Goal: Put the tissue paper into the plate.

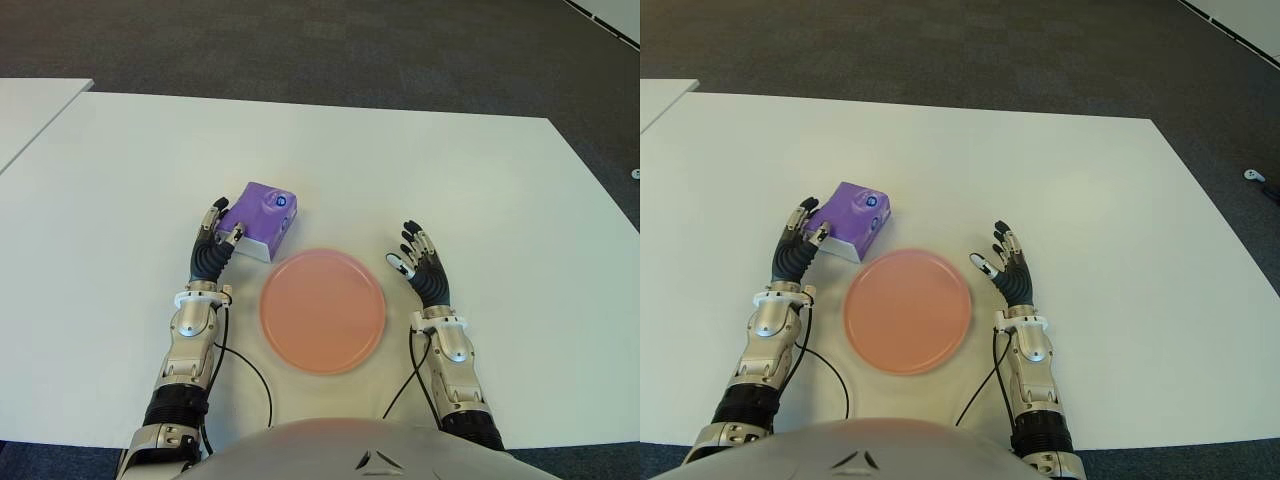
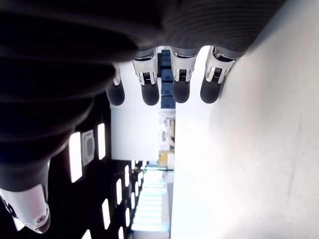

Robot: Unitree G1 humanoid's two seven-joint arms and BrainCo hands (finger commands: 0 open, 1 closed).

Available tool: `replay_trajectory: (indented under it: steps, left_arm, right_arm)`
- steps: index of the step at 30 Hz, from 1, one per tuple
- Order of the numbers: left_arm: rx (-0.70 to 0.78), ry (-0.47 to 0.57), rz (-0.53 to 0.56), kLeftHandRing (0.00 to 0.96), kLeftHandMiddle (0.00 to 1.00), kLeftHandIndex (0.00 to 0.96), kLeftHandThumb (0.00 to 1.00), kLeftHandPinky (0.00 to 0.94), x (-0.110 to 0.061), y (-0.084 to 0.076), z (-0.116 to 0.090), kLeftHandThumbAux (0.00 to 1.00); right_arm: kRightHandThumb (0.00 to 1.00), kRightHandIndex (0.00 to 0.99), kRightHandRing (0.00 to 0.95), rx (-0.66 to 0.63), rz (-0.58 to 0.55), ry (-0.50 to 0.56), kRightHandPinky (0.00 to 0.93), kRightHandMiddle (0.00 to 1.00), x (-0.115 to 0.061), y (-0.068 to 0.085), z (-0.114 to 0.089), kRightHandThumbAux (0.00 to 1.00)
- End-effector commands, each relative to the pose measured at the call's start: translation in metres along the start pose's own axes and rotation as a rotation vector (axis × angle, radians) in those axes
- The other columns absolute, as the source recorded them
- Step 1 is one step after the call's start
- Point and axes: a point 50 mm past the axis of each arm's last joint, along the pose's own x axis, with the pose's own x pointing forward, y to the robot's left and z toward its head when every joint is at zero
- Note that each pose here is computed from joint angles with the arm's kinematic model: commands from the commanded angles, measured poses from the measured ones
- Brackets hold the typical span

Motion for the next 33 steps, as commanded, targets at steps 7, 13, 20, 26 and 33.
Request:
replay_trajectory:
  steps: [7,13,20,26,33]
  left_arm:
    - [0.006,0.019,-0.003,0.0,0.0,0.0,0.206,0.003,-0.002,0.001,-0.005,0.573]
    - [0.004,0.016,-0.003,0.0,0.0,0.0,0.216,0.005,-0.001,0.001,-0.005,0.566]
    - [0.002,0.013,-0.006,0.0,0.0,0.0,0.216,0.008,0.0,0.002,-0.005,0.559]
    - [0.005,0.005,-0.004,0.0,0.0,0.0,0.208,0.012,0.001,0.003,-0.005,0.554]
    - [0.16,-0.18,0.004,0.0,0.0,0.0,0.206,0.003,0.023,0.035,0.031,0.532]
  right_arm:
    - [0.0,0.0,0.0,0.014,-0.005,0.141,0.0,0.0,-0.013,0.001,-0.023,0.632]
    - [0.0,0.0,0.0,0.013,-0.003,0.137,0.0,0.0,-0.013,0.001,-0.023,0.63]
    - [0.0,0.0,0.0,0.013,-0.002,0.135,0.0,0.0,-0.013,0.002,-0.023,0.626]
    - [0.0,0.0,0.0,0.013,0.001,0.137,0.0,0.0,-0.012,0.002,-0.023,0.626]
    - [0.0,0.0,0.0,0.011,0.009,0.139,0.0,0.0,-0.01,0.004,-0.023,0.625]
